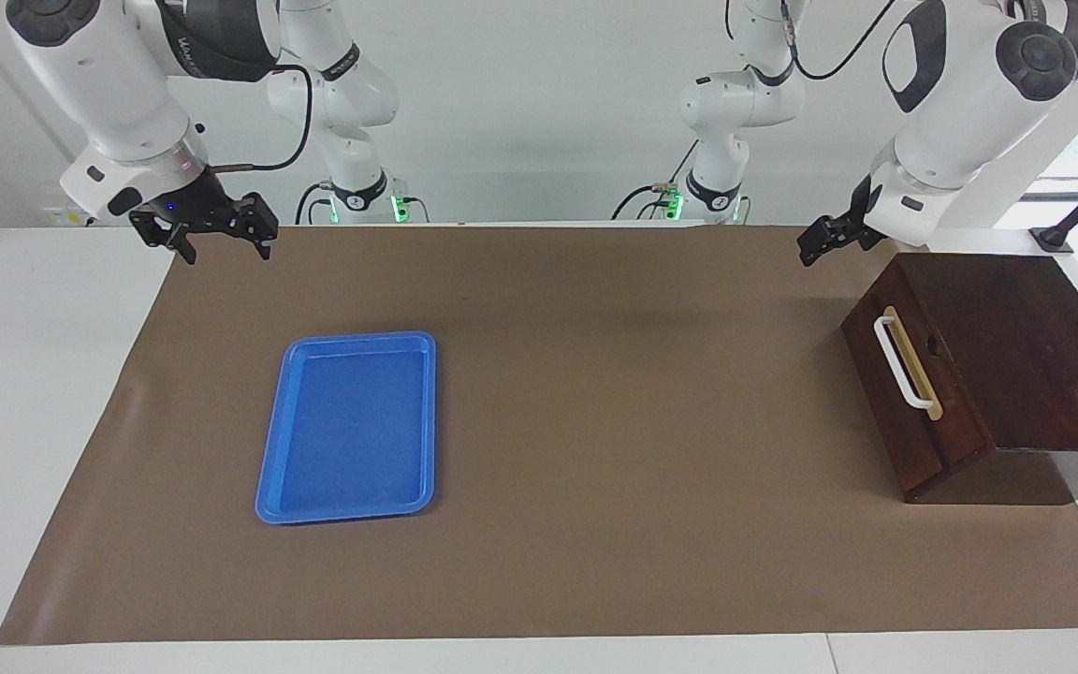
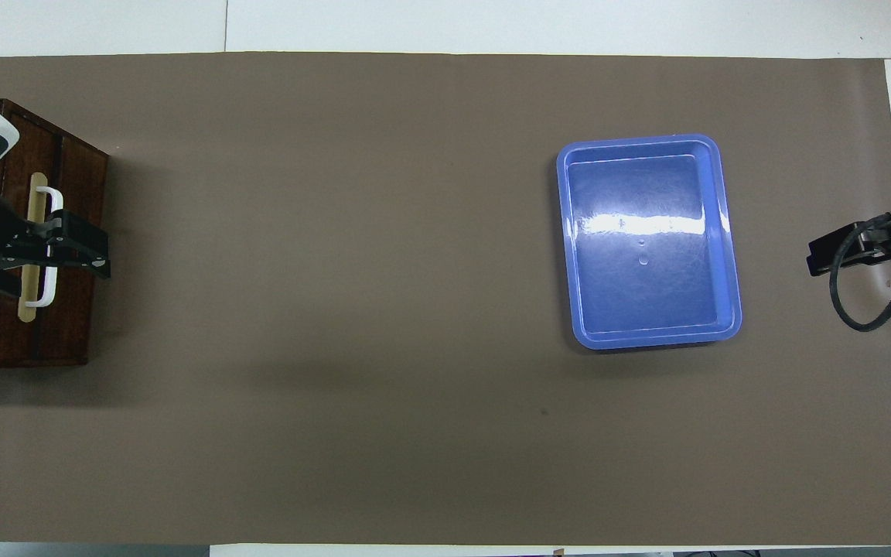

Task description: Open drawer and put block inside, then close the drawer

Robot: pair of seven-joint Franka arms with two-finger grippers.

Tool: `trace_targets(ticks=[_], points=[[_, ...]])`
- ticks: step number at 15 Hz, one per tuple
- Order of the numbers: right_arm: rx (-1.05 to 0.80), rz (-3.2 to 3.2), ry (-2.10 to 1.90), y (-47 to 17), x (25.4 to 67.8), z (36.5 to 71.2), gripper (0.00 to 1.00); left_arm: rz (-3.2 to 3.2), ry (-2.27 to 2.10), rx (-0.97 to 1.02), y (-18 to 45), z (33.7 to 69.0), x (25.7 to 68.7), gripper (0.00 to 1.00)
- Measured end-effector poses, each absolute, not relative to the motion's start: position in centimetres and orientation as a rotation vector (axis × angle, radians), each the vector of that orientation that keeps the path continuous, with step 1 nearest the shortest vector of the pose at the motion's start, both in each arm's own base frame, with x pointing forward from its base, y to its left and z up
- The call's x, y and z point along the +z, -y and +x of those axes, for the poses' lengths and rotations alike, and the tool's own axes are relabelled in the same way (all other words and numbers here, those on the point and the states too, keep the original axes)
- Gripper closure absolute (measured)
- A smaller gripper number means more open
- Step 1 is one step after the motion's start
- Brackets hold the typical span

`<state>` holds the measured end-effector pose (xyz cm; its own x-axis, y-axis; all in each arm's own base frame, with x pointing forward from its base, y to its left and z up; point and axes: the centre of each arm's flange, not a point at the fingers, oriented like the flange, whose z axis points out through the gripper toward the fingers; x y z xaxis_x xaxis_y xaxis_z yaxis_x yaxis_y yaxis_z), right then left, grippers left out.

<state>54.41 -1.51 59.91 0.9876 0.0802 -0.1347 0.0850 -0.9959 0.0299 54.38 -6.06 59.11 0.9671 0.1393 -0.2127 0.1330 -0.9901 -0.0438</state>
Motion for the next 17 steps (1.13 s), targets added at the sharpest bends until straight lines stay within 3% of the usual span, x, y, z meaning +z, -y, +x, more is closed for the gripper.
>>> trace_targets(ticks=[17], points=[[-0.208,3.096,-0.129,1.5,59.9,54.4,0.00,-3.115,0.144,0.227,6.3,54.7,60.5,0.00]])
